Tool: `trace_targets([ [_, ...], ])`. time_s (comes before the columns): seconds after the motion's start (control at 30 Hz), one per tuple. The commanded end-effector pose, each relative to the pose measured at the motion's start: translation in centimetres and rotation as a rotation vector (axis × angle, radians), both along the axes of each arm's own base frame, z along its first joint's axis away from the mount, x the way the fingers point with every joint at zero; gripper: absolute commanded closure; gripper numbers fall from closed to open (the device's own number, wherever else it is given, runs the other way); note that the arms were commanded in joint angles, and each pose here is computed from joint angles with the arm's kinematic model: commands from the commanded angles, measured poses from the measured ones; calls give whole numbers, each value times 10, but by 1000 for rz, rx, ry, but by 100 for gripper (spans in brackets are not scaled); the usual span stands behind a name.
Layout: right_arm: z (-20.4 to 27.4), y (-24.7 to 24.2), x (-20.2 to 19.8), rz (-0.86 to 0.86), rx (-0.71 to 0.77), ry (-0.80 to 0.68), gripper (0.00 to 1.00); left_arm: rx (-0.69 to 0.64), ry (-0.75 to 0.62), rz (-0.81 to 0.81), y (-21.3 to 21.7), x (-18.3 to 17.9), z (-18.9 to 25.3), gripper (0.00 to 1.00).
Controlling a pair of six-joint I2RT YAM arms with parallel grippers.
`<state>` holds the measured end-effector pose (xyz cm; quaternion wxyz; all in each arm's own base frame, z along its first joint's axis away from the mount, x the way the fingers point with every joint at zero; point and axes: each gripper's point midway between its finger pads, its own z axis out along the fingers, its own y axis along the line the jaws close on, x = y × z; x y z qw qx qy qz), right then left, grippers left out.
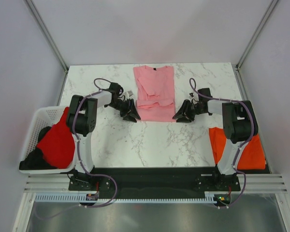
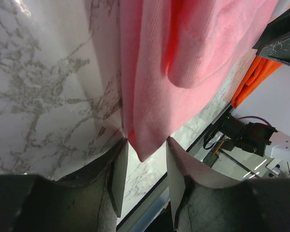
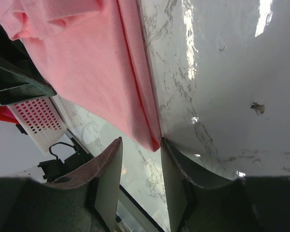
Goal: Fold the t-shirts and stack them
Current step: Fold the tshirt
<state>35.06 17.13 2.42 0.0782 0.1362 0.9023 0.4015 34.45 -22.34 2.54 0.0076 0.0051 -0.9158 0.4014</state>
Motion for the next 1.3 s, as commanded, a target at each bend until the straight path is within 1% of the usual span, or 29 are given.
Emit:
trace_targets([
  [0.0,-14,-1,-1,-1,-36,14,54,-22,-18,3,-7,10,5,56],
  [0.07,-17,0,-3,2,-37,23,56,-23,-19,2,-8,11,6,59],
  [0.1,-18,1,-2,4,-37,21,62,-25,-18,2,-8,11,5,61],
  [0.17,-19,4,-3,0,-20,34,72,-23,-19,2,-8,12,5,72],
  [0.2,-19,5,-1,2,-13,25,83,-20,-17,3,-8,12,4,78],
  [0.23,-18,7,0,5,-9,20,89,-19,-18,4,-8,13,4,88],
  [0.3,-14,8,3,6,3,8,100,-25,-24,3,-9,14,8,98],
  [0.4,3,12,5,14,35,-28,100,-34,-48,1,-9,16,22,98],
  [0.5,23,15,1,21,68,-57,100,-23,-77,-10,-6,9,40,98],
  [0.53,25,15,-5,21,76,-47,100,-16,-68,-18,-5,2,42,98],
  [0.6,39,16,-12,25,95,-64,100,-6,-96,-25,-1,-2,54,98],
  [0.67,41,15,-24,22,101,-51,100,-2,-103,-33,2,-9,60,98],
  [0.7,51,15,-27,27,110,-74,100,-9,-121,-37,2,-12,67,98],
  [0.93,64,11,-60,30,114,-85,100,0,-187,-78,0,-23,82,98],
  [1.07,75,10,-73,44,110,-107,100,-2,-209,-95,-1,-35,90,98],
  [1.2,90,8,-79,56,105,-154,100,-1,-203,-110,-1,-52,91,98],
  [1.27,97,7,-82,63,103,-168,100,-2,-221,-109,-1,-55,97,98],
])
